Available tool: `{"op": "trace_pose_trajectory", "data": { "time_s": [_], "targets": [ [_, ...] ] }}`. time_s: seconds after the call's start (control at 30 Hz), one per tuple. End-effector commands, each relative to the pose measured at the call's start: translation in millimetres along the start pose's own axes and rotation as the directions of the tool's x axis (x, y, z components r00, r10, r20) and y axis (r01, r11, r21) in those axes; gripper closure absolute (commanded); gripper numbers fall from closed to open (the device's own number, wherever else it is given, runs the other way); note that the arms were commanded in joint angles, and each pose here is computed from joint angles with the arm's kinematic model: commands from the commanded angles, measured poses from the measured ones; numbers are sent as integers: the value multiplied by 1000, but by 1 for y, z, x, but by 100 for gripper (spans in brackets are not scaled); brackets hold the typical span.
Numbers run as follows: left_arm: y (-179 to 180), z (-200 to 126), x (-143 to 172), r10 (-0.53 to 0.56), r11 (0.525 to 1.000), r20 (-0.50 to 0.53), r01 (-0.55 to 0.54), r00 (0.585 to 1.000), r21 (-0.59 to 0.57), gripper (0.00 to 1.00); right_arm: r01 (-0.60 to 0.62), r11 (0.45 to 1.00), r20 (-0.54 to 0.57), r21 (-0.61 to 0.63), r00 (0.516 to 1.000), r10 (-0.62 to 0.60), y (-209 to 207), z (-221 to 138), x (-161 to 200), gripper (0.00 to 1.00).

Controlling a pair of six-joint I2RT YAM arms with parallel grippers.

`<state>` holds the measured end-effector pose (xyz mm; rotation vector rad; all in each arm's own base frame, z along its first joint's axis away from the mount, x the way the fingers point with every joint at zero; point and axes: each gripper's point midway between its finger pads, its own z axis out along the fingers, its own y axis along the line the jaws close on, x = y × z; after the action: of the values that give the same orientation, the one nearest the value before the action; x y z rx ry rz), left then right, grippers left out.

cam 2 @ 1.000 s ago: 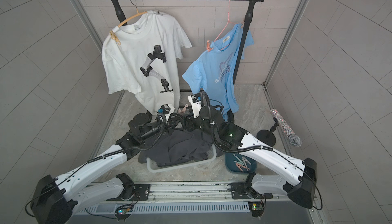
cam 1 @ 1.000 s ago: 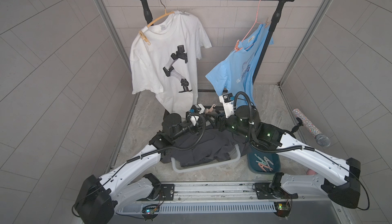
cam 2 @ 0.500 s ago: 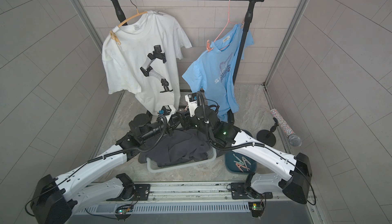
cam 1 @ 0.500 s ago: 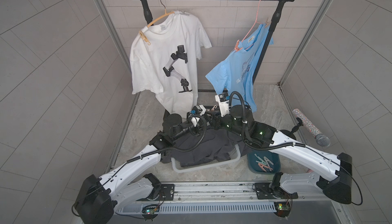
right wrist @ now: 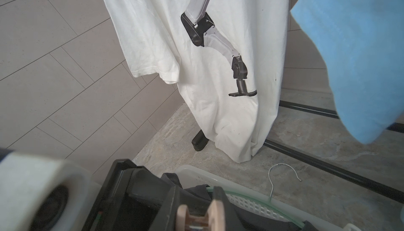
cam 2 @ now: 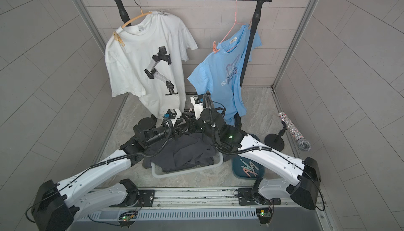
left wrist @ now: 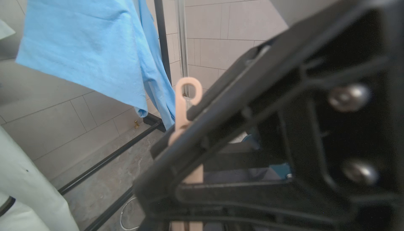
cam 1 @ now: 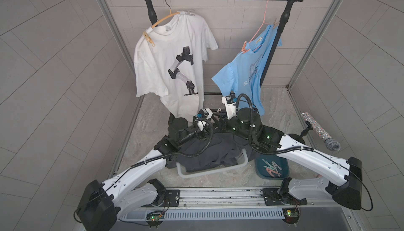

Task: Use clothespins to secure the t-shirt on both sides of the hanger
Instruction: Open the clothespin, then clamp the T-shirt on the hanger.

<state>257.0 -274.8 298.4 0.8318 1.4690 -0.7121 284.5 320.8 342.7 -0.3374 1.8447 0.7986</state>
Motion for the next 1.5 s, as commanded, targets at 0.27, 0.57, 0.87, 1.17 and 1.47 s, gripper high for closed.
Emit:
{"op": "trace_pose_trajectory", "data": {
  "time_s": [0.27,0.57,0.87,1.17,1.47],
  "targets": [
    [32,-26,-33,-39,977,48,49,998,-210,20,120,989,194,-84,976,-102,-38,6,-61,100],
    [165,-110,-29,-324,661,338,467,884,-587,18,502,746,313,-437,863,-397,-13,29,-30,100],
    [215,-165,22,-372,391,354,491,858,-779,12,485,284,360,-827,846,-395,56,48,53,100],
    [219,-159,32,-402,405,327,487,855,-774,11,390,318,250,-864,881,-402,66,95,98,100],
    [223,-159,37,-411,403,314,479,856,-780,11,355,416,151,-837,882,-447,41,133,116,100]
  ]
}}
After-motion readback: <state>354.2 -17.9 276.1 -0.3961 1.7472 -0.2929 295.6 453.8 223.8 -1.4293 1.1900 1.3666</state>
